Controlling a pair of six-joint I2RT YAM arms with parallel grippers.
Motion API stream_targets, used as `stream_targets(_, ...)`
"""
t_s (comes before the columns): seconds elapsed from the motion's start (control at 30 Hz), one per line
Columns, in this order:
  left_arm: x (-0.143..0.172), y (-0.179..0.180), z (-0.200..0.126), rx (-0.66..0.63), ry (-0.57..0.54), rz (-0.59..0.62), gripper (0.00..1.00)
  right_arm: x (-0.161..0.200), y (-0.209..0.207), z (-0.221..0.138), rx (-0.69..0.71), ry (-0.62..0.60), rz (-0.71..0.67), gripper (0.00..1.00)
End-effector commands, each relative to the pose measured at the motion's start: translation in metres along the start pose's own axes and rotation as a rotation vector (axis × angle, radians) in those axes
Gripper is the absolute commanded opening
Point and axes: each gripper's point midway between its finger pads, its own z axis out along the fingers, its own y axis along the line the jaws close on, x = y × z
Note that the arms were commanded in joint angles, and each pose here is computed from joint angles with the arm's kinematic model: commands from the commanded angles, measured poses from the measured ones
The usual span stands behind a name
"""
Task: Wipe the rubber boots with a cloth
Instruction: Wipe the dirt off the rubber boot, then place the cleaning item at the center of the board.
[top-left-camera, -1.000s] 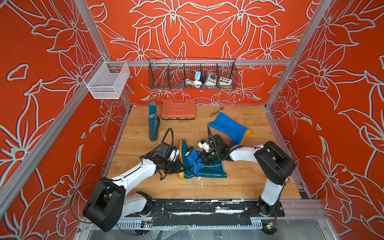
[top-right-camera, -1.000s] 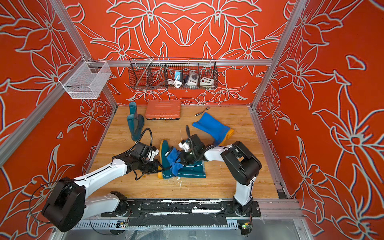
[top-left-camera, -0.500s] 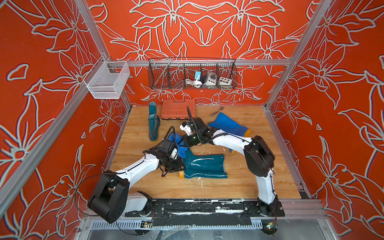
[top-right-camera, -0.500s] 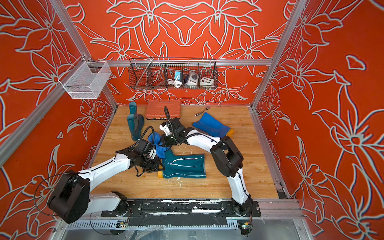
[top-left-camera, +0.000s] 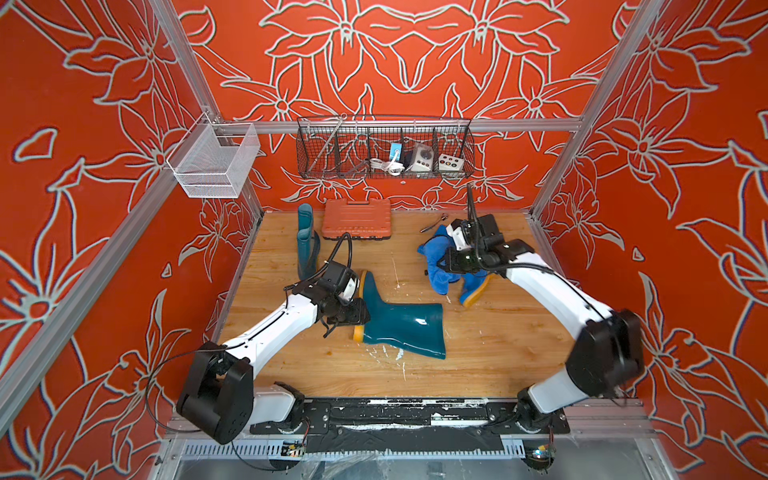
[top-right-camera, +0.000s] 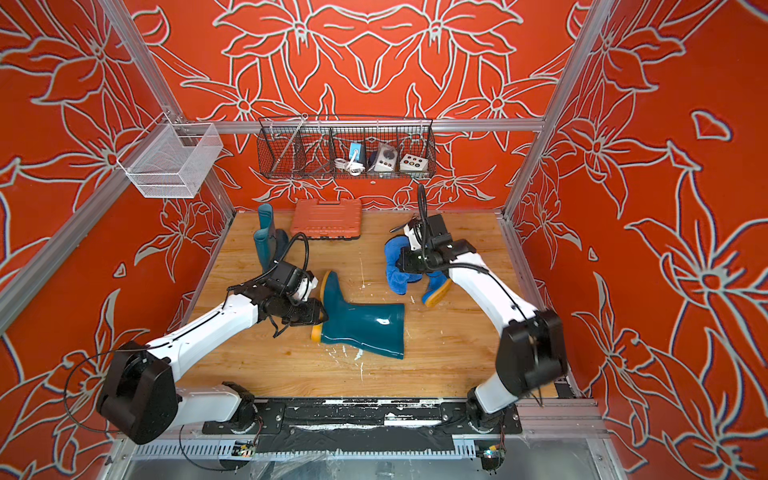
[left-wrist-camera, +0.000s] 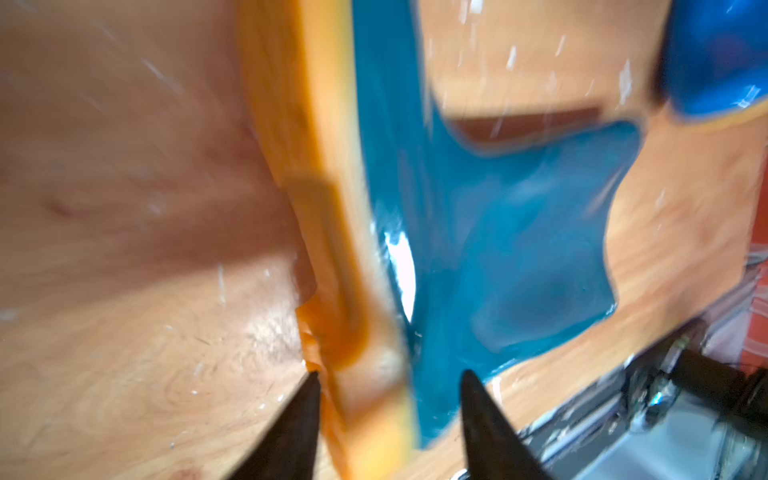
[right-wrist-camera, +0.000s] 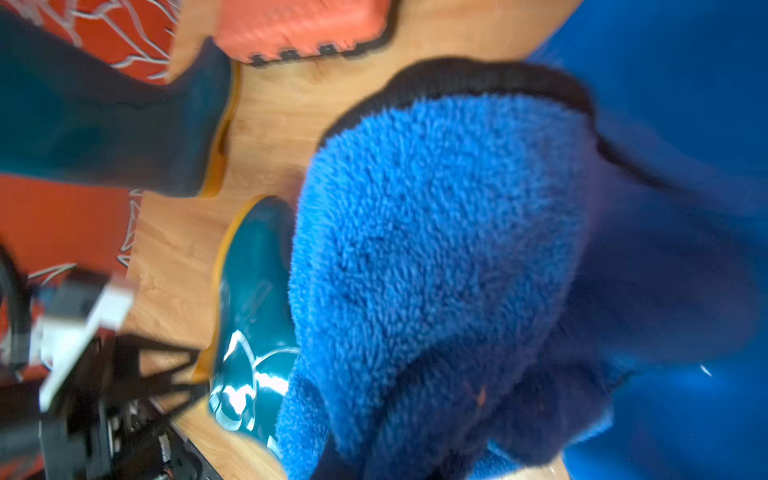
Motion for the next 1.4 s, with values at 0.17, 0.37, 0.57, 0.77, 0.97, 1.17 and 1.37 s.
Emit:
stream_targets(0.17, 0.009, -0.029, -0.021, -0.095, -0.096, 0.294, 0.67, 0.141, -0.071, -0.043, 0.292, 0.177, 0.077, 0.0)
stream_targets(0.37, 0.043, -0.104, 0.003, -0.061, -0.133, 0.683, 0.67, 0.162, -0.08, -0.059, 0.334, 0.149, 0.133, 0.0)
stream_targets(0.57, 0.074, -0.151, 0.041, -0.101, -0.126, 1.041, 0.69, 0.168, -0.089, -0.063, 0.394, 0.191, 0.139, 0.7)
stream_targets(0.77, 0.086, -0.167, 0.072, -0.078, -0.094, 1.125, 0.71, 0.165, -0.091, -0.078, 0.433, 0.153, 0.144, 0.99)
stream_targets(0.97, 0.102, -0.183, 0.097, -0.021, -0.047, 1.21, 0.71, 0.161, -0.094, -0.092, 0.468, 0.112, 0.143, 0.99)
stream_targets(1.17, 0.115, -0.184, 0.126, -0.065, 0.007, 1.323, 0.72, 0.159, -0.09, -0.092, 0.456, 0.145, 0.113, 0.99)
stream_targets(1.37, 0.102, -0.173, 0.151, -0.189, -0.022, 1.33, 0.56, 0.161, -0.084, -0.09, 0.44, 0.231, 0.112, 0.99)
